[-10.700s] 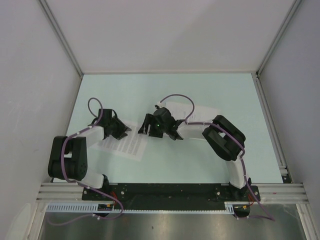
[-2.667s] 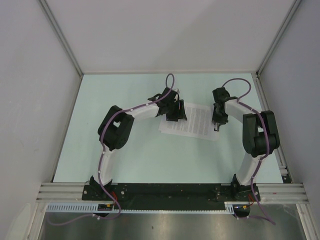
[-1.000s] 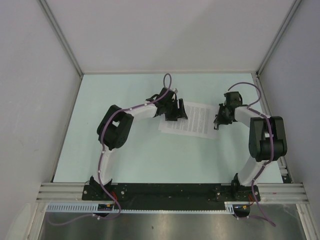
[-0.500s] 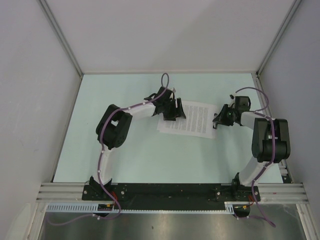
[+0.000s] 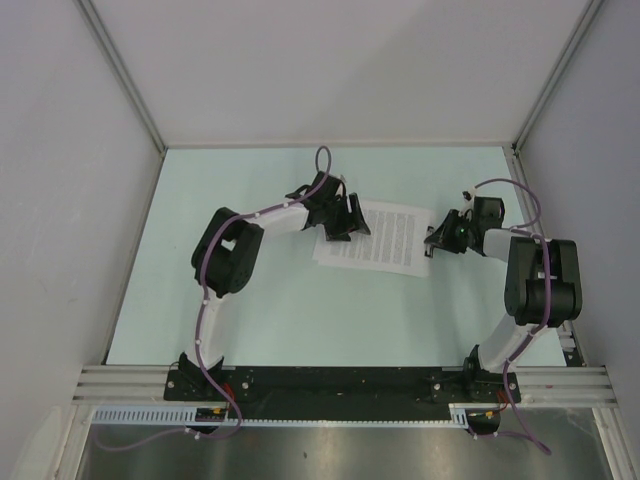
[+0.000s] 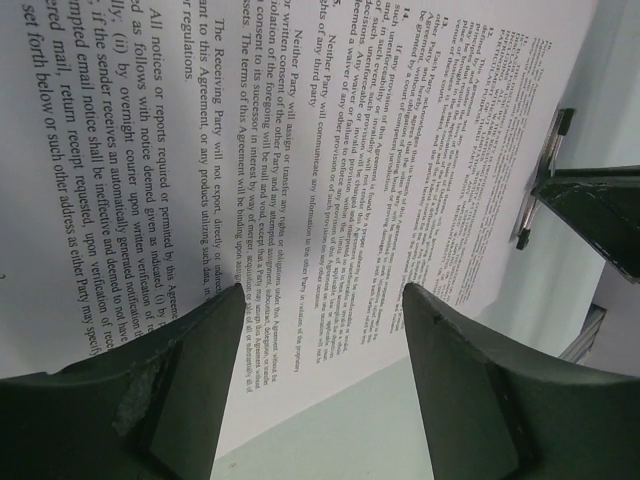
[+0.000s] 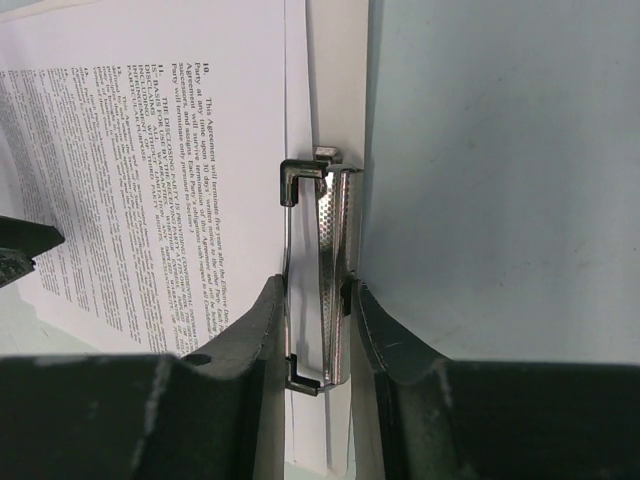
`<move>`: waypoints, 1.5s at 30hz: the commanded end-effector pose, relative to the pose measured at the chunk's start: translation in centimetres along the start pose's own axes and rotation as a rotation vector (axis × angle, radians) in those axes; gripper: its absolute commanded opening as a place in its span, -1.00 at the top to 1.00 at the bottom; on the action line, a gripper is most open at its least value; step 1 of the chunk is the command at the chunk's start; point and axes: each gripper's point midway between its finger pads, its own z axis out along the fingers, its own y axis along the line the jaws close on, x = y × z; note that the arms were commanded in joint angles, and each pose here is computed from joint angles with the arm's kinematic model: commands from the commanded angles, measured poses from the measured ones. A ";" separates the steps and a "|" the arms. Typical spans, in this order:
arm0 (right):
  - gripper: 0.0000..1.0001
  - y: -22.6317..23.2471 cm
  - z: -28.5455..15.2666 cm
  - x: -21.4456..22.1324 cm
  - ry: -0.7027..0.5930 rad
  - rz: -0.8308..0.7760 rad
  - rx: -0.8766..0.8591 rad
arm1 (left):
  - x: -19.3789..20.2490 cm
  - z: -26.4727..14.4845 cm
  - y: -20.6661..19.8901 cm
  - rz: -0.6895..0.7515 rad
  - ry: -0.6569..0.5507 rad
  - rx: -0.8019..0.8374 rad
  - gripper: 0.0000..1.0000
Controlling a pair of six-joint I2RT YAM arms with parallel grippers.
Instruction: Put the files into the folder
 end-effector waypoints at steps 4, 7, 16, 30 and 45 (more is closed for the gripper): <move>1.00 2.0 0.0 1.3 0.034 0.018 -0.088 | 4.3 2.8 1.2 -0.079 0.114 -0.048 -0.45; 1.00 1.6 0.0 1.3 0.033 0.017 -0.067 | 2.9 1.4 0.0 0.023 0.067 -0.012 -0.50; 1.00 0.7 0.0 1.1 0.025 0.013 -0.027 | 0.0 -3.8 -4.2 0.238 0.001 0.107 -0.74; 1.00 0.0 -0.1 1.8 0.059 0.021 -0.002 | -3.4 -13.4 -8.5 0.316 -0.070 0.257 -0.89; 1.00 -0.2 0.0 2.0 0.072 0.012 0.016 | -7.4 -18.1 1.3 0.211 -0.304 -0.259 -0.98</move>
